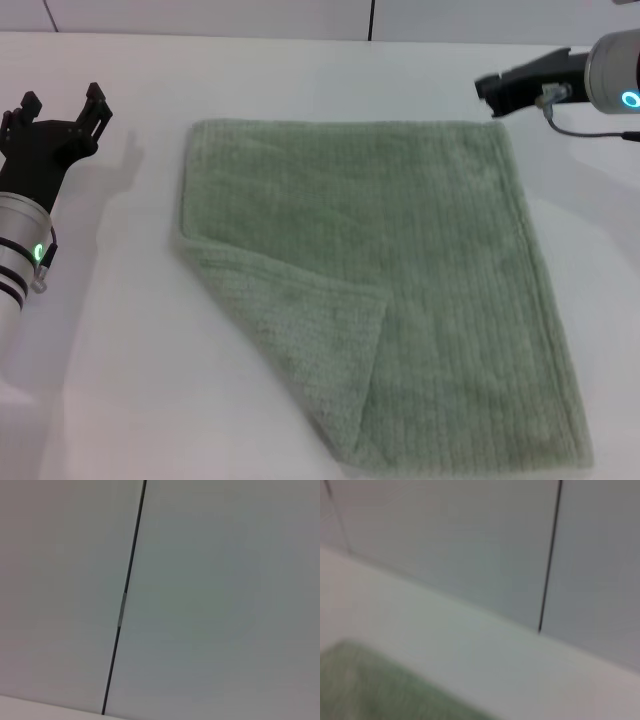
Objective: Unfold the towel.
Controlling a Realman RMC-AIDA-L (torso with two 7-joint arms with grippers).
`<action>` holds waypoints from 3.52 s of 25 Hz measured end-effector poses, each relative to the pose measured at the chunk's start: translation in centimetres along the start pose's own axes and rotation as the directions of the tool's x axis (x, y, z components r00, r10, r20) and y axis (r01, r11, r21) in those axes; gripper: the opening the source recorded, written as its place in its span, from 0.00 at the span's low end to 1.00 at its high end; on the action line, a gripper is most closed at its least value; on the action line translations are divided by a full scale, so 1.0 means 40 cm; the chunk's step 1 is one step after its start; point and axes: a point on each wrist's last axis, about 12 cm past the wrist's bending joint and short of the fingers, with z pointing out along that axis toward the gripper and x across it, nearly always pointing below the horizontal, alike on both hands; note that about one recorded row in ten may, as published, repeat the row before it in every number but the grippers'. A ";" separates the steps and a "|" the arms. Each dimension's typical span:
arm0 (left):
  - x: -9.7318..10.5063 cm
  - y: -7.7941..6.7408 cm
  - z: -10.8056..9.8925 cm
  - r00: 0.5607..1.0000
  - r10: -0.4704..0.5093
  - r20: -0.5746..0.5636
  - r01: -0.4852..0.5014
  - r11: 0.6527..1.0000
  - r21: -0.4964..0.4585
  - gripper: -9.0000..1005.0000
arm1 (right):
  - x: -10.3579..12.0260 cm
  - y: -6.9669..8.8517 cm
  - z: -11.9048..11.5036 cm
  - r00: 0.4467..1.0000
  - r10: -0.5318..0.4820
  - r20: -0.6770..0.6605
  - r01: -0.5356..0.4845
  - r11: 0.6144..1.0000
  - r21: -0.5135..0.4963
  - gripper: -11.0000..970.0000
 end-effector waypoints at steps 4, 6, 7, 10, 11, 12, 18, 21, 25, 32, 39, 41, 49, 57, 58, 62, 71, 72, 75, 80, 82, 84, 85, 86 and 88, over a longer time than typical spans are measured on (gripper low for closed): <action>-0.002 -0.002 0.002 1.000 -0.001 0.002 0.001 1.000 0.002 0.84 | -0.016 0.002 0.007 0.993 -0.034 -0.116 0.030 0.999 -0.035 0.01; -0.002 -0.003 0.003 1.000 -0.002 0.002 0.002 1.000 0.003 0.84 | -0.021 -0.002 0.012 0.987 -0.036 -0.155 0.030 0.999 -0.045 0.01; -0.002 -0.004 0.003 1.000 -0.003 0.002 0.003 1.000 0.005 0.84 | -0.022 -0.003 0.015 0.984 -0.042 -0.173 0.034 0.998 -0.049 0.01; -0.001 -0.008 0.003 1.000 -0.007 0.002 0.007 1.000 0.007 0.84 | -0.025 -0.009 0.027 0.975 -0.055 -0.217 0.044 0.997 -0.057 0.01; 0.000 -0.009 0.003 1.000 -0.008 0.001 0.008 1.000 0.008 0.84 | -0.025 -0.010 0.031 0.971 -0.057 -0.230 0.044 0.997 -0.060 0.01; 0.000 -0.009 0.003 1.000 -0.008 0.001 0.008 1.000 0.008 0.84 | -0.026 -0.013 0.035 0.968 -0.059 -0.242 0.046 0.997 -0.062 0.01; -0.002 -0.014 0.006 1.000 -0.011 0.003 0.011 1.000 0.012 0.84 | -0.020 -0.025 0.069 0.945 -0.084 -0.316 0.060 0.995 -0.086 0.01; -0.002 -0.016 0.008 1.000 -0.012 0.004 0.012 1.000 0.015 0.84 | -0.015 -0.028 0.085 0.940 -0.092 -0.329 0.061 0.993 -0.103 0.01; -0.001 -0.019 0.007 1.000 -0.015 0.003 0.015 1.000 0.016 0.84 | -0.009 -0.035 0.101 0.937 -0.097 -0.336 0.064 0.992 -0.108 0.01; -0.003 -0.020 0.010 1.000 -0.015 0.004 0.015 1.000 0.018 0.84 | 0.011 -0.041 0.114 0.934 -0.100 -0.342 0.070 0.993 -0.099 0.01; -0.003 -0.022 0.012 1.000 -0.015 0.003 0.015 1.000 0.020 0.84 | 0.028 -0.041 0.124 0.934 -0.098 -0.344 0.070 0.993 -0.093 0.01; -0.004 -0.022 0.013 1.000 -0.015 0.003 0.015 1.000 0.021 0.84 | 0.029 -0.039 0.126 0.934 -0.100 -0.342 0.072 0.993 -0.094 0.01; -0.004 -0.023 0.014 1.000 -0.015 0.003 0.015 1.000 0.021 0.84 | 0.033 -0.037 0.129 0.935 -0.099 -0.342 0.071 0.993 -0.092 0.01; -0.004 -0.023 0.014 1.000 -0.015 0.003 0.015 1.000 0.020 0.84 | 0.046 -0.030 0.134 0.933 -0.108 -0.344 0.077 0.992 -0.103 0.01; -0.004 -0.023 0.014 1.000 -0.015 0.003 0.015 1.000 0.020 0.84 | 0.048 -0.029 0.136 0.933 -0.108 -0.344 0.076 0.992 -0.103 0.01; -0.004 -0.023 0.014 1.000 -0.015 0.002 0.015 1.000 0.020 0.84 | 0.051 -0.027 0.139 0.933 -0.108 -0.343 0.076 0.992 -0.105 0.01; -0.004 -0.023 0.014 1.000 -0.015 0.002 0.015 1.000 0.020 0.84 | 0.056 -0.027 0.139 0.935 -0.101 -0.341 0.069 0.992 -0.107 0.01; -0.004 -0.023 0.014 1.000 -0.015 0.002 0.015 1.000 0.020 0.84 | 0.056 -0.028 0.139 0.935 -0.101 -0.341 0.069 0.992 -0.107 0.01; -0.004 -0.023 0.014 1.000 -0.015 0.002 0.015 1.000 0.020 0.84 | 0.057 -0.028 0.139 0.935 -0.100 -0.341 0.068 0.992 -0.106 0.01; -0.005 -0.024 0.016 1.000 -0.015 0.004 0.015 1.000 0.022 0.84 | 0.063 -0.028 0.140 0.933 -0.097 -0.345 0.064 0.993 -0.104 0.01; -0.006 -0.026 0.017 1.000 -0.015 0.005 0.015 1.000 0.024 0.84 | 0.065 -0.028 0.142 0.932 -0.096 -0.348 0.063 0.993 -0.104 0.01; -0.007 -0.027 0.019 1.000 -0.014 0.005 0.014 1.000 0.027 0.84 | 0.065 -0.028 0.142 0.932 -0.096 -0.349 0.064 0.993 -0.103 0.01; -0.008 -0.029 0.020 1.000 -0.014 0.006 0.013 0.999 0.030 0.84 | 0.064 -0.028 0.143 0.932 -0.096 -0.348 0.064 0.993 -0.102 0.01; -0.008 -0.030 0.021 1.000 -0.014 0.006 0.014 0.999 0.033 0.84 | 0.064 -0.028 0.143 0.933 -0.096 -0.348 0.064 0.993 -0.102 0.01; -0.009 -0.035 0.023 1.000 -0.017 0.005 0.017 0.999 0.047 0.84 | 0.064 -0.029 0.142 0.933 -0.096 -0.348 0.064 0.993 -0.101 0.01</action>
